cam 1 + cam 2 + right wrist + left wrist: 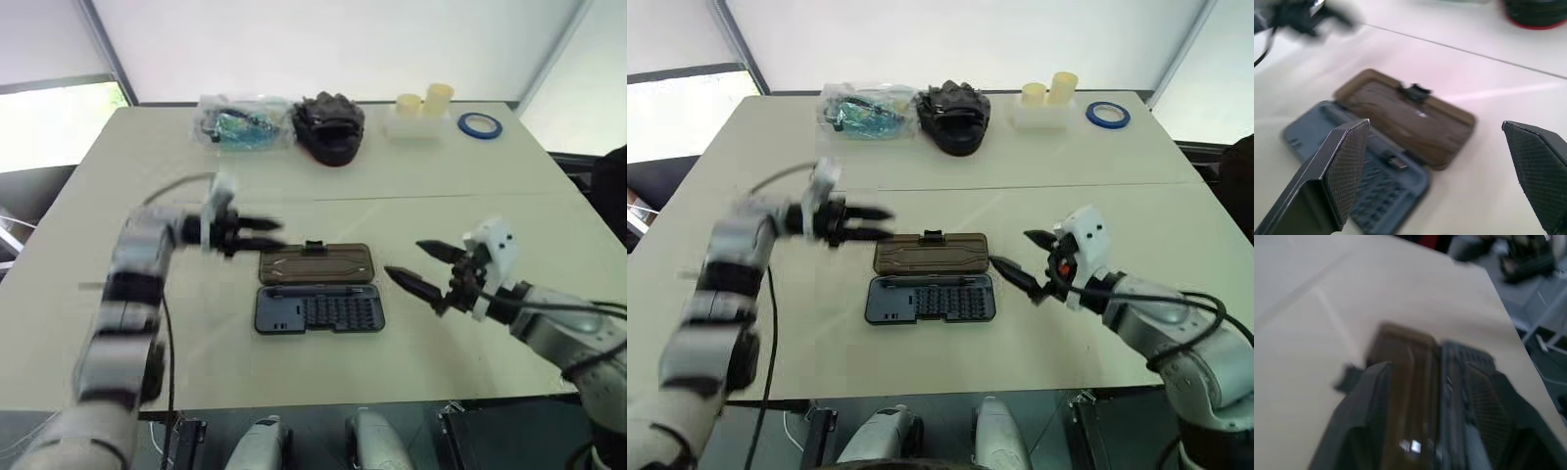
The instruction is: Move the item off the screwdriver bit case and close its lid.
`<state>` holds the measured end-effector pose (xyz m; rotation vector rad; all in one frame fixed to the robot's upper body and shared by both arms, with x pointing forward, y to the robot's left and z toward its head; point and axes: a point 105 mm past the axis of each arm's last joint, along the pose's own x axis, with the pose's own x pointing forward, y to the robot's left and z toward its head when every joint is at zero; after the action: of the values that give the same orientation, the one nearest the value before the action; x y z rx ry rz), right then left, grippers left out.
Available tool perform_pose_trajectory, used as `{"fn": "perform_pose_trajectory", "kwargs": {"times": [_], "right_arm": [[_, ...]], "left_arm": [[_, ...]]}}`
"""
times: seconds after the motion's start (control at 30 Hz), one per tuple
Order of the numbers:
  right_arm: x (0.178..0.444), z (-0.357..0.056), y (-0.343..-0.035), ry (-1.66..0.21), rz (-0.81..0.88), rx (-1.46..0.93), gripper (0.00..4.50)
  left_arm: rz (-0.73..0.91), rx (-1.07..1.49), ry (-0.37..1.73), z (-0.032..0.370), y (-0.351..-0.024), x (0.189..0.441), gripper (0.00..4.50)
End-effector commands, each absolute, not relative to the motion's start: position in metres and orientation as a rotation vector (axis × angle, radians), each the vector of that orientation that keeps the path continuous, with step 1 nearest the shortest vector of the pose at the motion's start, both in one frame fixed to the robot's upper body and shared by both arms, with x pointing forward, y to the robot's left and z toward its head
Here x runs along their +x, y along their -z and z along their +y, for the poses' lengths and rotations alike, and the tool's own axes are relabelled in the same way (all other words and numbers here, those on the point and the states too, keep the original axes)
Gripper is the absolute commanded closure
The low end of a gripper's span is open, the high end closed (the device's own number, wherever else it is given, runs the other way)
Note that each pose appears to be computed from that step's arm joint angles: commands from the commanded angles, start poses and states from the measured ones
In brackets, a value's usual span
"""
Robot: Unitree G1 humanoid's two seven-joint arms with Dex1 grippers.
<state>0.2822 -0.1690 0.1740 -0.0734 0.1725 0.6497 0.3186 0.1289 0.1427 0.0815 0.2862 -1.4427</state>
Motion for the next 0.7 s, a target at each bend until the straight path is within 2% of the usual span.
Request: {"fn": "perform_pose_trajectory", "kwargs": {"times": [0.03,0.07,0.23,0.4,0.57,0.7], "right_arm": [[0.298,-0.172,-0.178,-0.643,0.152,-0.141,0.0],[0.303,-0.171,-0.178,-0.654,0.157,-0.156,0.0],[0.327,-0.164,-0.178,-0.689,0.166,-0.231,0.0],[0.349,-0.151,-0.174,-0.726,0.198,-0.293,0.0],[0.361,-0.139,-0.158,-0.778,0.27,-0.388,0.0],[0.379,-0.137,-0.14,-0.799,0.376,-0.453,0.0]], "left_arm": [[0.237,0.199,1.511,0.118,-0.157,0.28,3.98],[0.251,0.195,1.509,0.117,-0.152,0.271,4.46],[0.275,0.218,1.425,0.116,-0.133,0.26,4.46],[0.31,0.329,1.354,0.119,-0.102,0.265,4.46],[0.366,0.547,1.303,0.128,-0.062,0.271,4.46],[0.38,0.555,1.308,0.13,-0.051,0.265,4.46]]}}
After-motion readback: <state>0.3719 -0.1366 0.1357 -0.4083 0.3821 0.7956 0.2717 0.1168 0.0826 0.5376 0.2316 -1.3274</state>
